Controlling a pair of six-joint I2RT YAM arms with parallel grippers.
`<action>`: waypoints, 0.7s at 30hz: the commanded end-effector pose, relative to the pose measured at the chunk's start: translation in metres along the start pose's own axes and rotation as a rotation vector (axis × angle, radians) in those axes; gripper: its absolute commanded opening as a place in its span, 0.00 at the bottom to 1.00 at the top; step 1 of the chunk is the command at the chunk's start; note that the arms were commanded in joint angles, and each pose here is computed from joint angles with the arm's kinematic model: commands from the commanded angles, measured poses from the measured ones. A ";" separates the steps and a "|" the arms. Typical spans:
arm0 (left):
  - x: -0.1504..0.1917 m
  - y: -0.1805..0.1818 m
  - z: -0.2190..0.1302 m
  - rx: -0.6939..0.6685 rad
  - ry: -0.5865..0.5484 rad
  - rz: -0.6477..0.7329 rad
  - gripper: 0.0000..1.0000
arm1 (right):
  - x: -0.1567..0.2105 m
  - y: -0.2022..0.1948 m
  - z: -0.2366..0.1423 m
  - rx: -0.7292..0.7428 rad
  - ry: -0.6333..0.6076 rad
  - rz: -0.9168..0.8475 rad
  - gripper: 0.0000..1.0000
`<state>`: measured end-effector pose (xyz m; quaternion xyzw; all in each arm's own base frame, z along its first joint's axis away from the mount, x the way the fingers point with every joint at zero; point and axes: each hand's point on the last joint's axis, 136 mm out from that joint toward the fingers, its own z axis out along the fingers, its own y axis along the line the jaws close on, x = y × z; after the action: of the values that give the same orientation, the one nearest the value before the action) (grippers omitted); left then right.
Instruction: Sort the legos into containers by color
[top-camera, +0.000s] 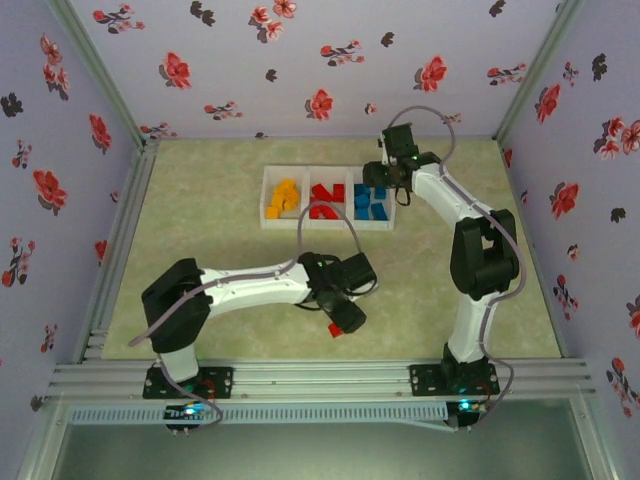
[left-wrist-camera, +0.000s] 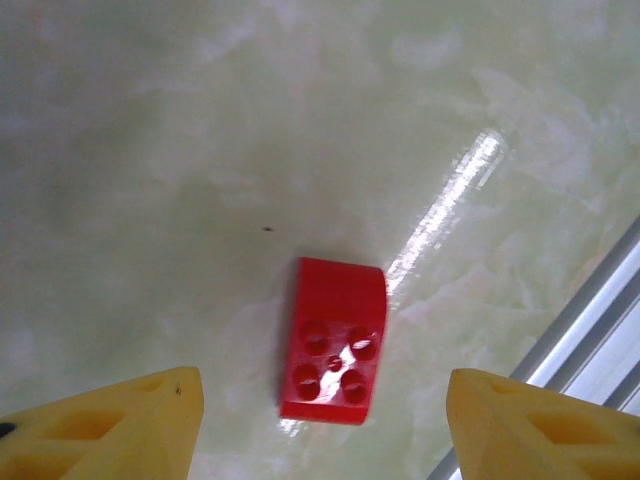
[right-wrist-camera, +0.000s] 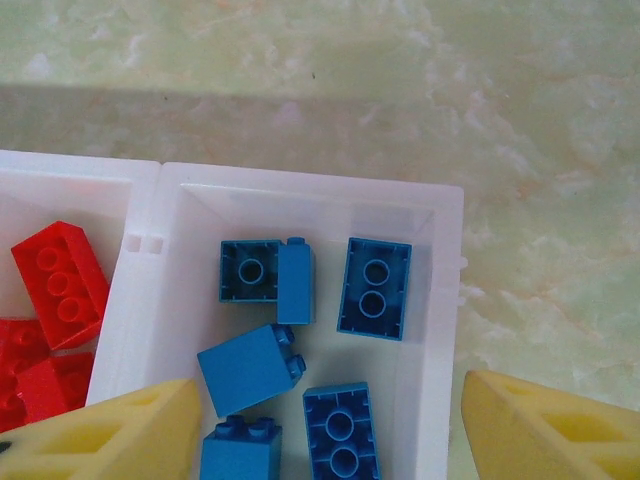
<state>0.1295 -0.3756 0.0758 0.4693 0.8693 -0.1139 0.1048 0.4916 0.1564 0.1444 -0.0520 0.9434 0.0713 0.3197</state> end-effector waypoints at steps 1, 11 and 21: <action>0.009 -0.008 0.005 0.006 0.073 0.056 0.66 | -0.012 0.000 -0.017 0.002 -0.054 0.016 0.70; 0.020 -0.008 0.027 -0.025 0.167 0.068 0.65 | -0.012 -0.001 -0.020 0.003 -0.059 0.016 0.72; 0.027 -0.005 0.038 -0.045 0.214 0.073 0.59 | -0.012 0.000 -0.021 0.001 -0.060 0.015 0.72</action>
<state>0.1162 -0.3698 0.0318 0.4941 0.8672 -0.0514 0.0342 0.4894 0.1557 0.1539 -0.0516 0.9395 0.0742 0.3304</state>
